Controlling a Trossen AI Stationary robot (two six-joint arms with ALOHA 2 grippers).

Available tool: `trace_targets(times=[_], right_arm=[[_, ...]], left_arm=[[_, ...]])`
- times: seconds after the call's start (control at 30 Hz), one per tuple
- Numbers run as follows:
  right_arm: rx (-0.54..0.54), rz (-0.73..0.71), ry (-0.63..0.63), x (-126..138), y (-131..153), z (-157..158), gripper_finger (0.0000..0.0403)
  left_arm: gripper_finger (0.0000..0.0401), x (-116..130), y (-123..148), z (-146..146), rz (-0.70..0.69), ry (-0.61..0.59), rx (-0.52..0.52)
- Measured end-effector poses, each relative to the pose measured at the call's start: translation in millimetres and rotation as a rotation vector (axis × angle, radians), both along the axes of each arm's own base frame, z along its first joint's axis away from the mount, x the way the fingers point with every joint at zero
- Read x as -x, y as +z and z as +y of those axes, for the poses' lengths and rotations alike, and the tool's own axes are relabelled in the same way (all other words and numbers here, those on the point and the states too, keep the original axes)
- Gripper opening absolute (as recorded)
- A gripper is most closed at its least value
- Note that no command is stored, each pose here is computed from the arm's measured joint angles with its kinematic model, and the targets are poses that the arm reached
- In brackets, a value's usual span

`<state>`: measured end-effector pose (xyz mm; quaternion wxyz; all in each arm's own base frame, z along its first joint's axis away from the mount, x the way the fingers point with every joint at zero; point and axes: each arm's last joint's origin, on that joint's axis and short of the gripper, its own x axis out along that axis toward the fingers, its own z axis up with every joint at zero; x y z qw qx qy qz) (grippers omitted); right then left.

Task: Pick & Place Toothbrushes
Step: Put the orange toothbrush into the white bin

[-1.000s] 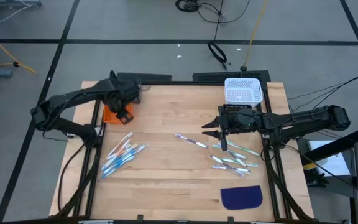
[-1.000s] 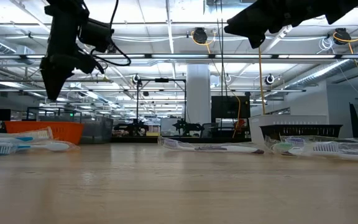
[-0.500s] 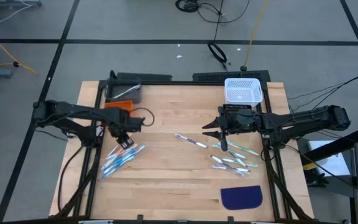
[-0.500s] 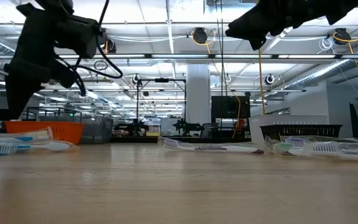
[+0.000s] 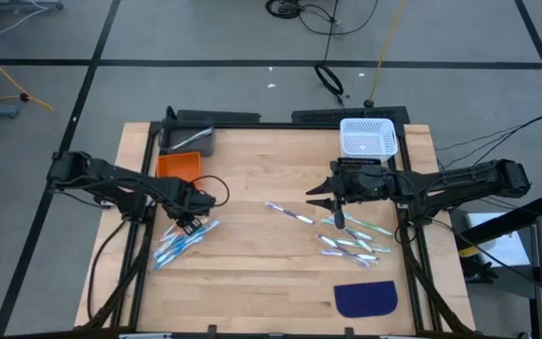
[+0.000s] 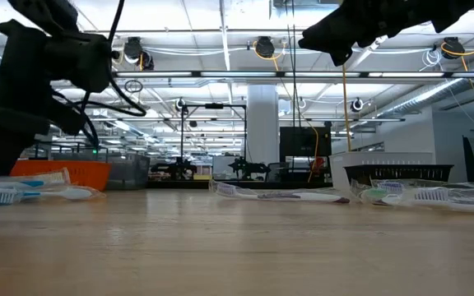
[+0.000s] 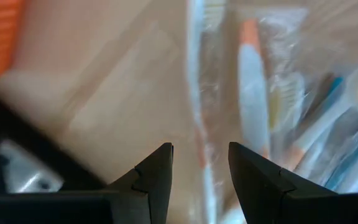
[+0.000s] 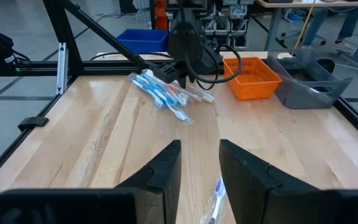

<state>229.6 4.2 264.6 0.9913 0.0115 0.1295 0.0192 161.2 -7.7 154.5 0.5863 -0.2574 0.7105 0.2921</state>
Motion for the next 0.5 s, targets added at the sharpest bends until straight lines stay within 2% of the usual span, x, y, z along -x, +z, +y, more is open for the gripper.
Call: trace_targets(times=[0.13,0.4,0.5], right_arm=[[0.0,0.0,0.0,0.0,0.0,0.0,0.01],[0.0,0.0,0.0,0.0,0.0,0.0,0.01],[0.0,0.0,0.0,0.0,0.0,0.0,0.01]], left_arm=[[0.0159,-1.6,-6.8,-0.3,-0.048,-0.007,0.013],[0.0158,0.2,-9.2,0.3,-0.043,0.006,-0.008],[0.0143,0.4,-9.2,0.4,-0.041,0.01,-0.014]])
